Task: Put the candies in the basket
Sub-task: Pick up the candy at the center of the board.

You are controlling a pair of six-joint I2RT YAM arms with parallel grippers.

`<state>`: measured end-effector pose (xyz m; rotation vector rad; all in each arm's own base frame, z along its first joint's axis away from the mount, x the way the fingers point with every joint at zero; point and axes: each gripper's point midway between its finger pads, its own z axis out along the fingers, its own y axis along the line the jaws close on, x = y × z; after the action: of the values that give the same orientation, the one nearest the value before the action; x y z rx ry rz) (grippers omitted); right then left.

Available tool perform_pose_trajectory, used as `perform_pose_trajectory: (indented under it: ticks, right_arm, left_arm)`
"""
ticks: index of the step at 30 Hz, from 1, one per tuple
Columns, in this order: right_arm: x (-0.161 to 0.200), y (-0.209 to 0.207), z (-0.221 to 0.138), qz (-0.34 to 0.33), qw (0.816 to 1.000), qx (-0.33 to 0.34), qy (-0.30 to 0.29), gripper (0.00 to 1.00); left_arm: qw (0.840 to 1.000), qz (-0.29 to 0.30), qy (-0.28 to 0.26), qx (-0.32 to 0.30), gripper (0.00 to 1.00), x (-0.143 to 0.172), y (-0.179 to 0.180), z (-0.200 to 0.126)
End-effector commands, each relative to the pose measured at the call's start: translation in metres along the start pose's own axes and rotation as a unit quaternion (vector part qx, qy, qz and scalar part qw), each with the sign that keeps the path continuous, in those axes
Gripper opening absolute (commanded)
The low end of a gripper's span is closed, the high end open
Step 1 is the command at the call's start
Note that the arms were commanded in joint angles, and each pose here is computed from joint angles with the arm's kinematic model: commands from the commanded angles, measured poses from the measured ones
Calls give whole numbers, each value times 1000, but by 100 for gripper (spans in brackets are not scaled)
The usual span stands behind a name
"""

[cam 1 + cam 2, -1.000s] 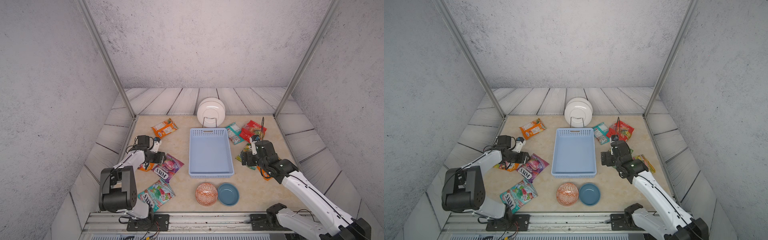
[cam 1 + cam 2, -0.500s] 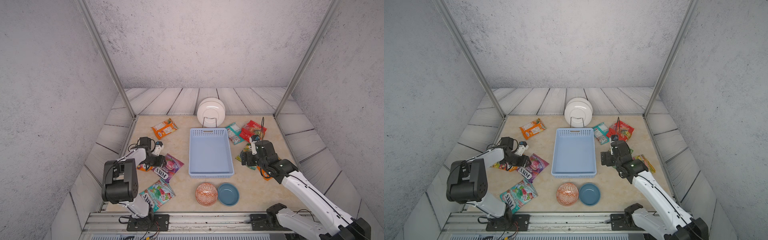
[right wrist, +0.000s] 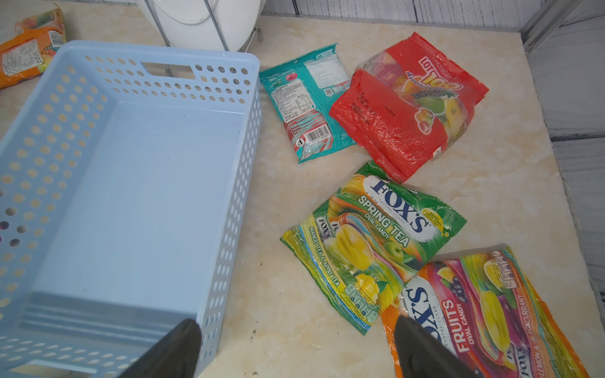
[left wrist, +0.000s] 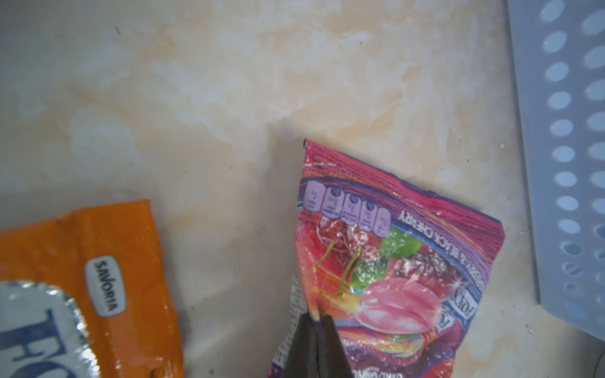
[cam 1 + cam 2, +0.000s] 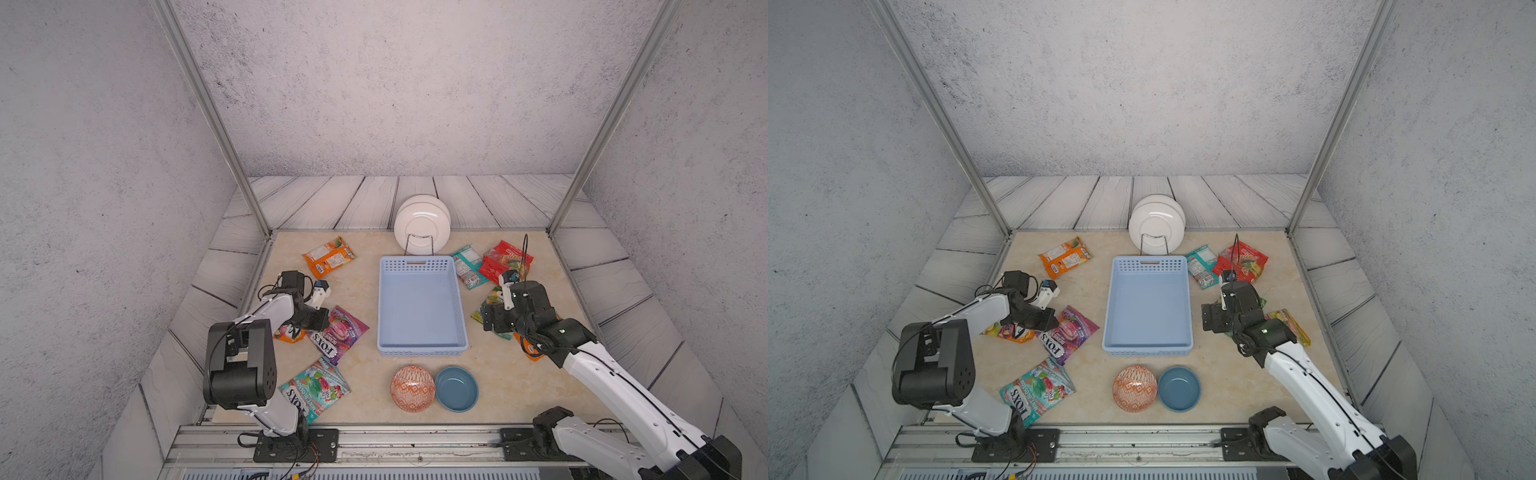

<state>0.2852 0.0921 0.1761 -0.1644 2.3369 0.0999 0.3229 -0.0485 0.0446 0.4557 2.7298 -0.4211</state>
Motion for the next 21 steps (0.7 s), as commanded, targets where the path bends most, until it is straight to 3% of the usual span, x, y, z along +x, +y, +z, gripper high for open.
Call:
perform_pose_trajectory:
  ticks: [1,12,21]
  right_arm:
    - [-2,-1,-2,-3,1000,2,-2,97]
    - [-2,-10,-5,-1,1000,24,-8,97]
    - [-5,-12,-6,1,999,28,-20,97]
  left_arm:
    - [997,58,-40,-16,0,-25,-8,-22]
    - [976,176,-122,-47,0,-63,-40,-82]
    - [930,302,-199,-60,0,-92,-82,-135]
